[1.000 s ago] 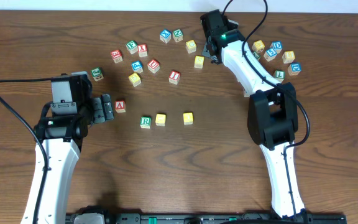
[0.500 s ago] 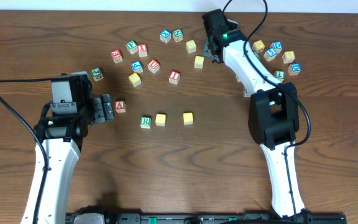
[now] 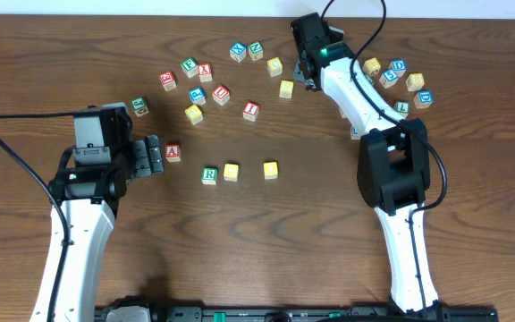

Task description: Spell out ROBOT

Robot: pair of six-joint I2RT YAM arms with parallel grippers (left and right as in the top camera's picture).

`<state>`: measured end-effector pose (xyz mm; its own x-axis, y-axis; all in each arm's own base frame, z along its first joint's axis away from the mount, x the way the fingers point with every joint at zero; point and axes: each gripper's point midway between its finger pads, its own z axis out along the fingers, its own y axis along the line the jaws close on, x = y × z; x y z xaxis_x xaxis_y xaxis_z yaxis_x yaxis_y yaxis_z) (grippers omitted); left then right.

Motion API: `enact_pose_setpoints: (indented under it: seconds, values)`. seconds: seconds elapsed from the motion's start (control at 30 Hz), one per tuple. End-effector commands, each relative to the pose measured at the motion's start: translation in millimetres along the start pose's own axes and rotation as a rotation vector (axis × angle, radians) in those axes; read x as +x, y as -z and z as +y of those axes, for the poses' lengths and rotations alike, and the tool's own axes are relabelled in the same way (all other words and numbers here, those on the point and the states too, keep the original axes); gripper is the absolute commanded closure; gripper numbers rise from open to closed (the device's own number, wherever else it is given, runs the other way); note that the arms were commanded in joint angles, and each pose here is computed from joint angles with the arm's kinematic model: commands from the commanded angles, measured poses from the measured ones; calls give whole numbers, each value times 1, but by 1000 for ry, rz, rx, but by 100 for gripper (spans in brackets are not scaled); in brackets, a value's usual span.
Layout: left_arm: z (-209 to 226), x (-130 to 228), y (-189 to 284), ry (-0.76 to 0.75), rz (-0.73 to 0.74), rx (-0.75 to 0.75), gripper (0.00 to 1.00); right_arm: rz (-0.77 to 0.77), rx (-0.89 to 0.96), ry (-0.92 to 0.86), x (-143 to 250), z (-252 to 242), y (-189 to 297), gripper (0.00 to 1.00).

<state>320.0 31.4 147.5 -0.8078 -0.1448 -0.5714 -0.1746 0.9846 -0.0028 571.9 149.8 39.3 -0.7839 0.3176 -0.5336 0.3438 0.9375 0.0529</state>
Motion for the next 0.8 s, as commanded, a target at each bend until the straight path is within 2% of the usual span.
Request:
enact_pose_setpoints:
  seconds: [0.0, 0.4, 0.77]
  values:
    - [1, -12, 6, -1, -31, -2, 4, -3, 39, -7, 7, -3, -7, 60]
    - [1, -12, 6, 0, -31, -2, 4, 10, 60, -16, 19, -9, -17, 58]
    - [1, -12, 6, 0, -31, -2, 4, -3, 49, -16, 18, -7, -19, 62]
